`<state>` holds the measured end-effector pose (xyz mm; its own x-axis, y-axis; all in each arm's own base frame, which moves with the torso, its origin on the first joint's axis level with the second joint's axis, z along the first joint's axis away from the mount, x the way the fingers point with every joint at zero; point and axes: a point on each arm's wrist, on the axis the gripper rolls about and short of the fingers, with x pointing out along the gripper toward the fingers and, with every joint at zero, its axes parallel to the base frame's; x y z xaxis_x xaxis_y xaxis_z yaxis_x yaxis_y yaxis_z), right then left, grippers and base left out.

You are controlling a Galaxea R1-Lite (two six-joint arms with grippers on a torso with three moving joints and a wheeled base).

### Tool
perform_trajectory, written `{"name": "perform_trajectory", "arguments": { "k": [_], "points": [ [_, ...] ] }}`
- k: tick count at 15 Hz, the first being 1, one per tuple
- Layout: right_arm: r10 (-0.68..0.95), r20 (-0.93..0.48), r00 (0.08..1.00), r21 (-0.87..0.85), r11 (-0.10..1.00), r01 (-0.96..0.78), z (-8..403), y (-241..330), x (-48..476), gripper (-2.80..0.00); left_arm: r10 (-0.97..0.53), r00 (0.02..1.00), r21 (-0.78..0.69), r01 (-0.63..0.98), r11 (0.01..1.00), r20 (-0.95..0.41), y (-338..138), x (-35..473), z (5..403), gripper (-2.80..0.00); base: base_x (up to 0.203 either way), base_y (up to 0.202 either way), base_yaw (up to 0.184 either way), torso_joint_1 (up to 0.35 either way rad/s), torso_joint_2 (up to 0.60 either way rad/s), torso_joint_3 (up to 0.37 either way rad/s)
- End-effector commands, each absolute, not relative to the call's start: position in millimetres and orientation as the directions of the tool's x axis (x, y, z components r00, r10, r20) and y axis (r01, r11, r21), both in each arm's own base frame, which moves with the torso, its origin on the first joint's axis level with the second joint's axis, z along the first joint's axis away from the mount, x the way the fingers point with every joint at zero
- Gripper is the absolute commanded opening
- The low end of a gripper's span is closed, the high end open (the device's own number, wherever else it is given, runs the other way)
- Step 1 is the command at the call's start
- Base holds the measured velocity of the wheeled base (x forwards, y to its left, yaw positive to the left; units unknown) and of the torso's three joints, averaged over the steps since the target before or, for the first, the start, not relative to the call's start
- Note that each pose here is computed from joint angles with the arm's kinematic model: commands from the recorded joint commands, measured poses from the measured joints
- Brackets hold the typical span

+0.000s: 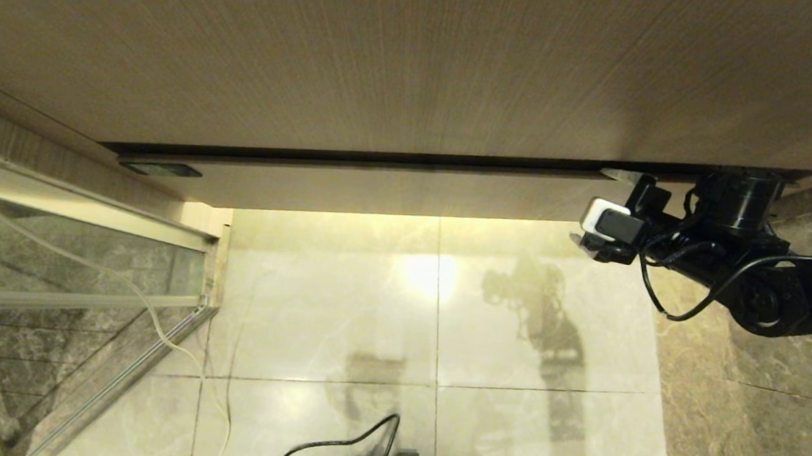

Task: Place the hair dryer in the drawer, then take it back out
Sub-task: Pull open the drawer

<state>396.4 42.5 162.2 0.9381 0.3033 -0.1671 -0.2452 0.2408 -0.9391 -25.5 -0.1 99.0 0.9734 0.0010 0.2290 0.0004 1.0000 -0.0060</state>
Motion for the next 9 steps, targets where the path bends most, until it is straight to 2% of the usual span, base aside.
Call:
{"name": "perform_trajectory", "arguments": {
  "k": [1,9],
  "points": [
    [0.305,-0.183,0.935,-0.937,0.233,-0.259,159.0,42.7,396.9,0.00,0.001,0.981,-0.007,0.000,1.000,0.192,-0.1,-21.8,88.1,0.00,0.000,0.000,0.000,0.000,0.00,0.000],
    [0.296,-0.256,0.920,-0.919,0.222,-0.327,154.4,39.2,391.3,0.00,0.001,0.981,-0.006,0.000,1.000,0.192,-0.1,-21.8,88.1,0.00,0.000,0.000,0.000,0.000,0.00,0.000]
  ]
}}
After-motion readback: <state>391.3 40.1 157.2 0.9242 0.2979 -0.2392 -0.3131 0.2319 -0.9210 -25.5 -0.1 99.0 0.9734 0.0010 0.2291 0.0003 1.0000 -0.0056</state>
